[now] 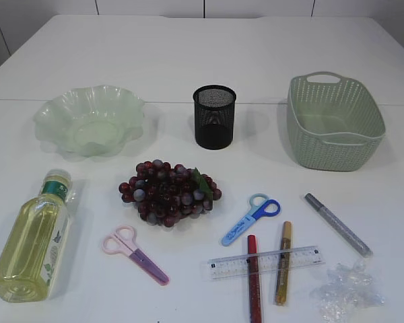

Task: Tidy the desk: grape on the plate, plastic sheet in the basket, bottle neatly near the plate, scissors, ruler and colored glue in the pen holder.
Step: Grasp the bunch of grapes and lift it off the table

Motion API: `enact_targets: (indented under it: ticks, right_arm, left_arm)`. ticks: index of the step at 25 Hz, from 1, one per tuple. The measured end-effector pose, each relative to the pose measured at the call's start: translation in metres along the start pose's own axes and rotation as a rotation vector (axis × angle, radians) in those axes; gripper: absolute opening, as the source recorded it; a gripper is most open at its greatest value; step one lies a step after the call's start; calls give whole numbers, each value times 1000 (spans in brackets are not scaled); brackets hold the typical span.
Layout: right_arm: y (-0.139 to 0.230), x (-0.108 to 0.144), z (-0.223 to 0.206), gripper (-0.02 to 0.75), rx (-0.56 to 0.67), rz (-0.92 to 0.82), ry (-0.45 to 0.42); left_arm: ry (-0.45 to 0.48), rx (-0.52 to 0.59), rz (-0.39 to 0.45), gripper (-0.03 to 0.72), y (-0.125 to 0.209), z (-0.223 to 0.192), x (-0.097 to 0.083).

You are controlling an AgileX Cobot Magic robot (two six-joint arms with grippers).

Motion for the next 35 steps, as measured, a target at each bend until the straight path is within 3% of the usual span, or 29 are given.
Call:
enact_targets:
  ticks: [35]
  right_arm:
    - [0,-1,0,565,0,2,6]
  left_arm:
    - [4,0,2,467,0,0,-1]
Point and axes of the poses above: a point on each arm's last joint axis where the gripper is mounted, z pointing back along that axis away from the gripper, x along the wrist's bending axis when the last joint is at zero, y = z × x, the point moved 6 cm from there along -z, pointing out along that axis toward the gripper
